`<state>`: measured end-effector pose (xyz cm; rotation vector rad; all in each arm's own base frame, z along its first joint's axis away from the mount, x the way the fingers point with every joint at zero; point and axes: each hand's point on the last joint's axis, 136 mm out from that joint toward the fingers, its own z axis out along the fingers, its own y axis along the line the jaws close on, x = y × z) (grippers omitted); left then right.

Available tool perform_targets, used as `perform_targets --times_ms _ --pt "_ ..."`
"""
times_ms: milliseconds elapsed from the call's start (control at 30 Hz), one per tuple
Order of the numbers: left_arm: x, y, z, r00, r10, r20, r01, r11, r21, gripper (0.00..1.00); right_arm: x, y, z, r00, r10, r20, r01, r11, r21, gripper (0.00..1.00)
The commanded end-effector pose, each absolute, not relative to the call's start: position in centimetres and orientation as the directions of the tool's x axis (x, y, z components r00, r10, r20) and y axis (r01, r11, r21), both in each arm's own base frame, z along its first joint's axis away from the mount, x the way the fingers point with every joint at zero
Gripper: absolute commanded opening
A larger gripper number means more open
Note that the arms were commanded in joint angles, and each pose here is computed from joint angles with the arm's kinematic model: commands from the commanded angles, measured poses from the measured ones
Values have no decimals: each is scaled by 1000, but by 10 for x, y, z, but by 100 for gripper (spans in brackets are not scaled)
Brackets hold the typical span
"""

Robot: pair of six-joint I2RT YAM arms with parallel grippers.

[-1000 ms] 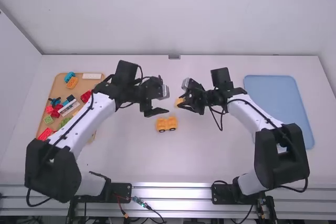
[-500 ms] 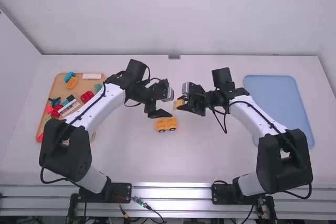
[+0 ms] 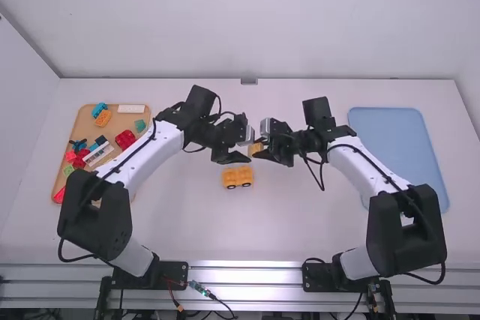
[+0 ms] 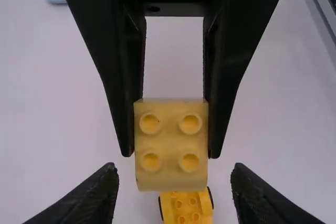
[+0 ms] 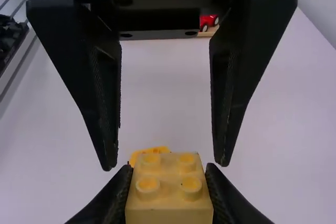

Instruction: Assemble lego blocks to make yellow taxi

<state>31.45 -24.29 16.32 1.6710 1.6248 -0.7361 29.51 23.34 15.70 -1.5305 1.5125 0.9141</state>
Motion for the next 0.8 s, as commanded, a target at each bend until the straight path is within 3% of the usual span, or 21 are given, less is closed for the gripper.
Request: perform_targets --times_ms 0,233,400,633,767 --pt "319 -245 168 63 601 -797 996 14 89 57 293 235 172 67 -402 -913 -997 -3 -72 6" --pt "319 -245 168 62 602 -796 996 13 88 57 288 242 172 86 -401 -912 -996 -30 -81 5" --pt "317 -247 168 64 603 -795 996 8 87 45 284 247 171 109 -403 -909 -994 -51 -96 4" --pt "319 -242 162 53 622 -781 996 23 87 43 288 242 172 101 -402 -910 -995 -36 -95 3" --pt "316 -245 160 58 622 -781 996 14 85 33 288 242 173 104 -398 -911 -995 -36 -98 3"
